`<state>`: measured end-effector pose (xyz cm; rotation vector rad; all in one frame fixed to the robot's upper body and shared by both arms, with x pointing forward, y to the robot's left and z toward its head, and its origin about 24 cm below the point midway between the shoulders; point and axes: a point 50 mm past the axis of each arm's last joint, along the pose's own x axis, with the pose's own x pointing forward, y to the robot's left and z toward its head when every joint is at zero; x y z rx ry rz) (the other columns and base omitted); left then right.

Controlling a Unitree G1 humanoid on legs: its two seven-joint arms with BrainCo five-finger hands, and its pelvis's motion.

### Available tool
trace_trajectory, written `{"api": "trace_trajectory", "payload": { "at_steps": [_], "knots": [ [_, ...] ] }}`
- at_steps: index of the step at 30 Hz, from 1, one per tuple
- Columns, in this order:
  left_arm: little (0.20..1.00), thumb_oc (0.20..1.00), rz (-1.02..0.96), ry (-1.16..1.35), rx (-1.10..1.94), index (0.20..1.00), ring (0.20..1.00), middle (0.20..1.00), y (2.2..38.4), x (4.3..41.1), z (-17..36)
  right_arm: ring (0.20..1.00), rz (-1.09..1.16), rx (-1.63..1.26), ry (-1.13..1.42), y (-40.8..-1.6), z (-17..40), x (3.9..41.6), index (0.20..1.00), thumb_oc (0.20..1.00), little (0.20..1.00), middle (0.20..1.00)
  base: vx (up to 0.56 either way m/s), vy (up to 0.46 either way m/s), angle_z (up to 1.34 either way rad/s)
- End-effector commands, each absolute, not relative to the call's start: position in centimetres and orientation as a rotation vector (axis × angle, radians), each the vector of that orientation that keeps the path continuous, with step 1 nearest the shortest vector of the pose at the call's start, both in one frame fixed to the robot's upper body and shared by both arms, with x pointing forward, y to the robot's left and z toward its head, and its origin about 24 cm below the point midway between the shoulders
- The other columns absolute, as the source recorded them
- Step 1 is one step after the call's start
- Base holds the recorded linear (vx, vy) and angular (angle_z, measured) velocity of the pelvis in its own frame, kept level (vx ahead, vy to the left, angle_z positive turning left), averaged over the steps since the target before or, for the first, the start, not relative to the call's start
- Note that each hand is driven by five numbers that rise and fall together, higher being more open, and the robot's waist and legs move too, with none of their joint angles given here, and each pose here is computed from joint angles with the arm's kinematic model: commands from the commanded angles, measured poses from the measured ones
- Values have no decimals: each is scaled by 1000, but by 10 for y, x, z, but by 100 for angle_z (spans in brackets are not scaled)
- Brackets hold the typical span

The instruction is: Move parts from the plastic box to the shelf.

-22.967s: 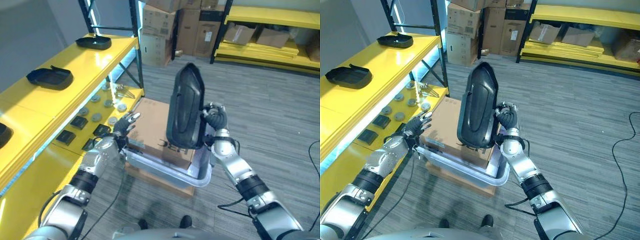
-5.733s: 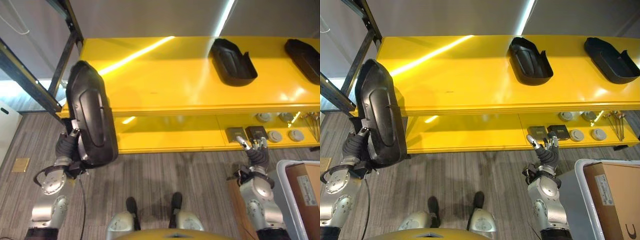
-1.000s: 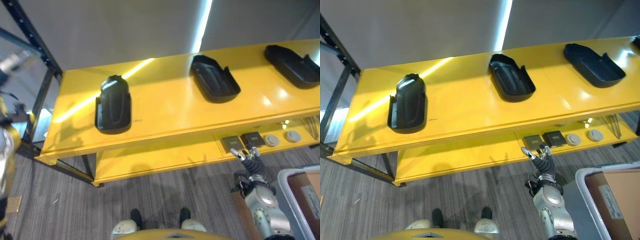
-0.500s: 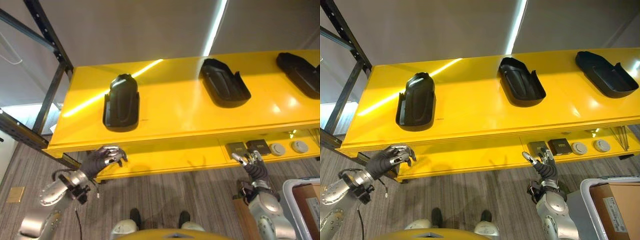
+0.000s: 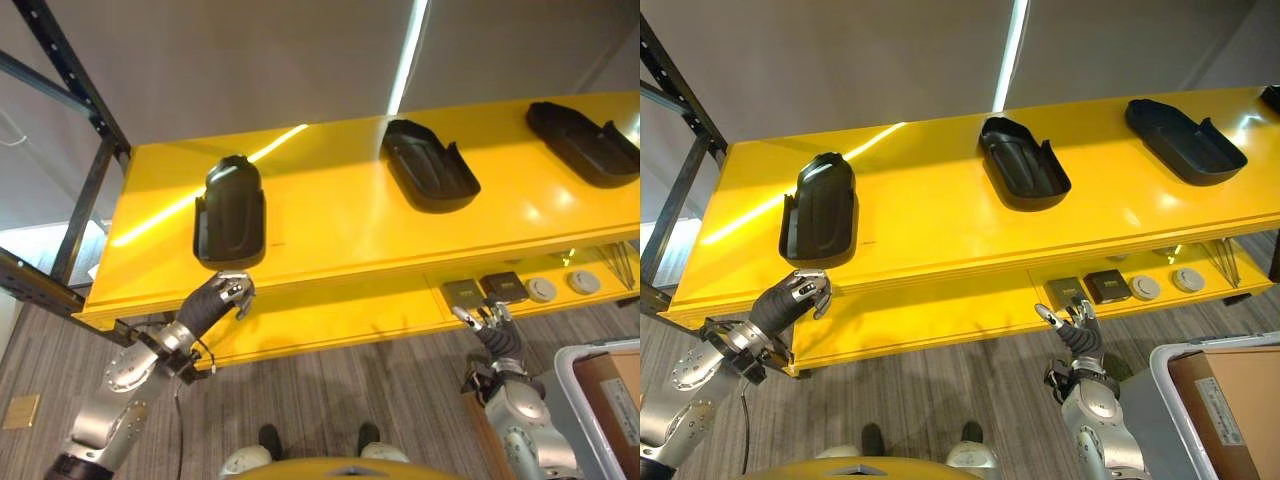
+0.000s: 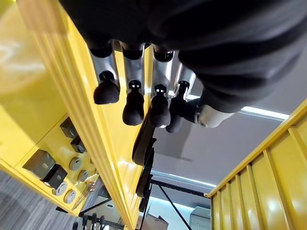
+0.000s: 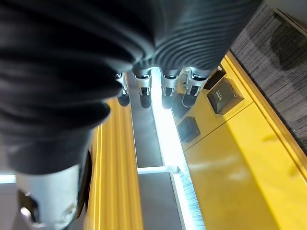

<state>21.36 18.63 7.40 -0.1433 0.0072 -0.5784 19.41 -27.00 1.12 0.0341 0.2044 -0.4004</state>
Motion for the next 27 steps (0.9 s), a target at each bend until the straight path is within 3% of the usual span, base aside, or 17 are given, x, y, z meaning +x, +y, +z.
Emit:
{"api": "trace_trajectory", "payload": {
  "at_steps": [1, 17, 27],
  "knots": [
    [200, 200, -483, -133, -126, 200, 200, 200, 193, 229, 92, 1000, -401, 14, 83, -273, 31, 207, 1000, 1000, 1000, 1000, 4, -2, -8],
    [200, 200, -213, -78, -78, 200, 200, 200, 212, 247, 71, 1000, -378, 7, 105, -271, 25, 209, 1000, 1000, 1000, 1000, -2, -3, -6],
    [200, 200, -154, -128, -53, 200, 200, 200, 215, 260, 77, 1000, -349, -1, 106, -268, 27, 216, 1000, 1000, 1000, 1000, 0, 1, -2]
  ]
}}
